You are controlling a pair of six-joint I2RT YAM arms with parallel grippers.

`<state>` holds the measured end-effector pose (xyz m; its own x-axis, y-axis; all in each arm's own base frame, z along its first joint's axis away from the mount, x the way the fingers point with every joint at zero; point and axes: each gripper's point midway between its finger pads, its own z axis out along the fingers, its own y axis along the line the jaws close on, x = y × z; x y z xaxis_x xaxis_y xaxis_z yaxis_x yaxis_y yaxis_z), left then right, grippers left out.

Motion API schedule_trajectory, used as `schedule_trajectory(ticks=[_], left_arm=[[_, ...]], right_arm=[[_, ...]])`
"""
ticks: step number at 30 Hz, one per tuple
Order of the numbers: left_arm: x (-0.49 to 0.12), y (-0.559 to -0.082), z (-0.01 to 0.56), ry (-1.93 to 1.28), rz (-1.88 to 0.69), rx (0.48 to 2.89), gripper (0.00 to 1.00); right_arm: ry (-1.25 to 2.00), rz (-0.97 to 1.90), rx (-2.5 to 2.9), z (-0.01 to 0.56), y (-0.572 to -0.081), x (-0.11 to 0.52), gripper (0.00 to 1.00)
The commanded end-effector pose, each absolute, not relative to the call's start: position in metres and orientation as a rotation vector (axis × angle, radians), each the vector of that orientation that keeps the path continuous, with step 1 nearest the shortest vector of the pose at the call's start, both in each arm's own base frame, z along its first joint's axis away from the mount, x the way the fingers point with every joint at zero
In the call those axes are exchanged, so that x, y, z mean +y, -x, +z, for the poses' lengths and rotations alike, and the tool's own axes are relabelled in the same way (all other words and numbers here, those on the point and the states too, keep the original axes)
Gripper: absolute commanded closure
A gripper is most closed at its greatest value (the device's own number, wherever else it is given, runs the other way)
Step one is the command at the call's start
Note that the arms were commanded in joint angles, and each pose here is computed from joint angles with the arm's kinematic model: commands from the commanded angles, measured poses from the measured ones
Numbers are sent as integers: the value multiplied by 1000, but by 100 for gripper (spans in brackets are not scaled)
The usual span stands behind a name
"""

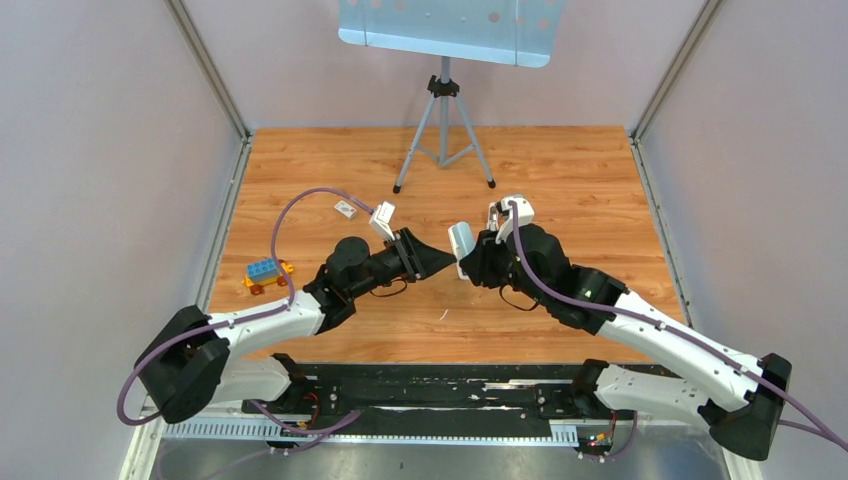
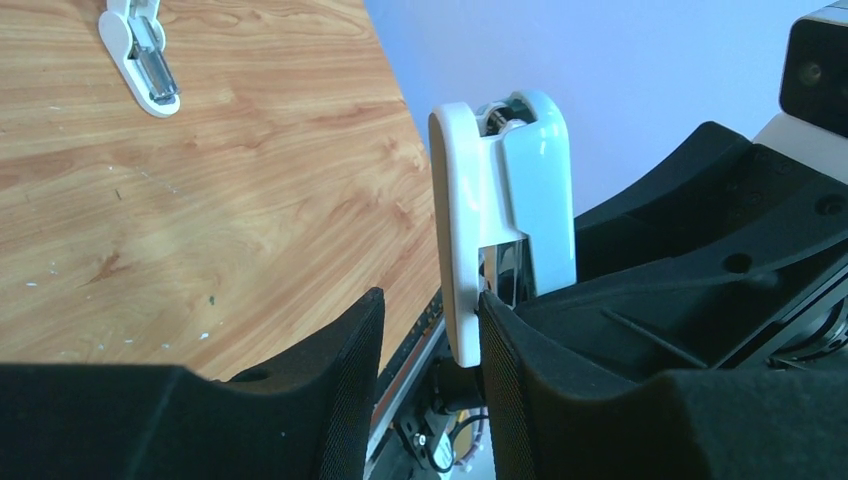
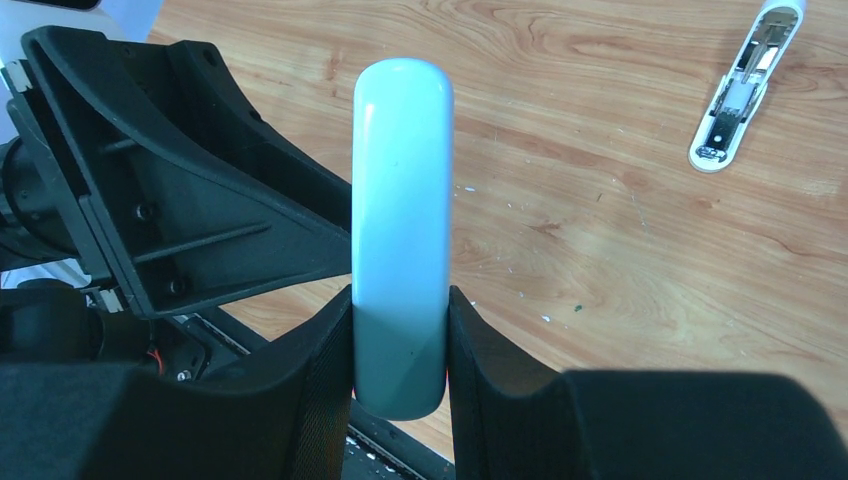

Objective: Load the staples into the stapler

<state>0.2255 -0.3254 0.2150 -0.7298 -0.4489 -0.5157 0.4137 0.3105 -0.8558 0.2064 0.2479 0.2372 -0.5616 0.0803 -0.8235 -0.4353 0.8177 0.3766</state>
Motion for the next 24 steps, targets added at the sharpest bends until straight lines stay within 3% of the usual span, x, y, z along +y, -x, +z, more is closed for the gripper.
schedule_trajectory(ticks=[1,24], left_arm=[[-327,-227,223,33,-1518,1811,57],[-329,-234,219,65,-1461,1848,57]], right_arm=[[242,717,2021,251,-208,255,100],[254,719,2021,247,-207,263,100]])
